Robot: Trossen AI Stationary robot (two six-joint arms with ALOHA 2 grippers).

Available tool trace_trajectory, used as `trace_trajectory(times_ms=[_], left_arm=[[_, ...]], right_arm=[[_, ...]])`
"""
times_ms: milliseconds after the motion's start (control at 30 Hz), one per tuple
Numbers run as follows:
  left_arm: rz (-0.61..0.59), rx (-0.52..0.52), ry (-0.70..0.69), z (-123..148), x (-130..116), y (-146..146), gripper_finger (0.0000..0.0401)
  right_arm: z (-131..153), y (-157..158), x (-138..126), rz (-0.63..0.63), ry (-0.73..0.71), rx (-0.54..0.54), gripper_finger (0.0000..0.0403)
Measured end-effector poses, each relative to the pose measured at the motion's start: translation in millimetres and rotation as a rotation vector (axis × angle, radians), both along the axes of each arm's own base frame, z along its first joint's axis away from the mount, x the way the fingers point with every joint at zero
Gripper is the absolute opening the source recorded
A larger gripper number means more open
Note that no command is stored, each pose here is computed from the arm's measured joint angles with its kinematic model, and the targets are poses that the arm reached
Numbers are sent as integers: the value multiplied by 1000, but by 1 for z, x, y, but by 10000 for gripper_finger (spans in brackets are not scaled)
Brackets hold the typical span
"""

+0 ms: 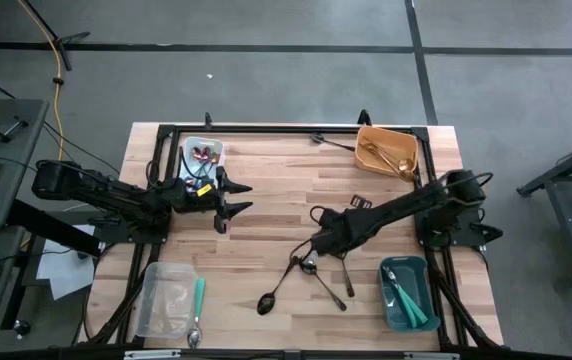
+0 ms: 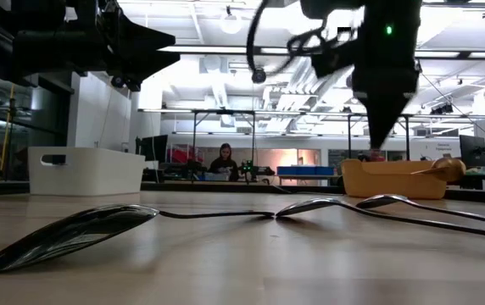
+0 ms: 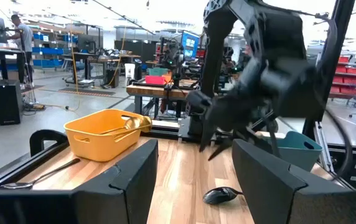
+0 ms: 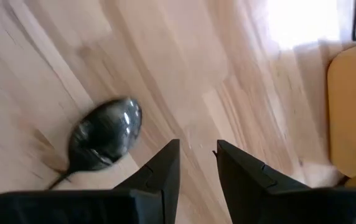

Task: Sort silverware by color (type)
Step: Put the black spoon into the transparent bin

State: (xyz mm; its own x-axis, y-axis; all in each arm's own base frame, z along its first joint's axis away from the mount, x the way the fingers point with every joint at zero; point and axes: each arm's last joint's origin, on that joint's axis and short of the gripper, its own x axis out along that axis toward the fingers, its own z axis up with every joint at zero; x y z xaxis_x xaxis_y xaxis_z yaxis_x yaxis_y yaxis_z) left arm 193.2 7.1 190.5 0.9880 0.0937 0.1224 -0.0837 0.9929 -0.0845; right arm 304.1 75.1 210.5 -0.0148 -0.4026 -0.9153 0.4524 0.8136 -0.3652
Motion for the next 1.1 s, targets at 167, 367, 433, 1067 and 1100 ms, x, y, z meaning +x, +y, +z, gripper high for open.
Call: trace_trajectory(times_ms=[167, 367, 433, 1067, 1100], left_arm=[[0, 0, 0, 0, 0, 0, 200], [0, 0, 3, 0, 0, 0, 200], [10, -1, 3, 0, 0, 0, 200], [51, -5, 13, -1, 0, 2, 200], [51, -5, 14, -1, 0, 2, 200]], right_arm=[[17, -4, -15, -32, -179, 50, 100], [10, -6, -41, -56, -416, 201, 100], [4, -8, -48, -68, -495, 248, 100], [-50, 10, -52, -237, -600, 497, 100], [-46, 15, -49, -224, -607, 508, 100]])
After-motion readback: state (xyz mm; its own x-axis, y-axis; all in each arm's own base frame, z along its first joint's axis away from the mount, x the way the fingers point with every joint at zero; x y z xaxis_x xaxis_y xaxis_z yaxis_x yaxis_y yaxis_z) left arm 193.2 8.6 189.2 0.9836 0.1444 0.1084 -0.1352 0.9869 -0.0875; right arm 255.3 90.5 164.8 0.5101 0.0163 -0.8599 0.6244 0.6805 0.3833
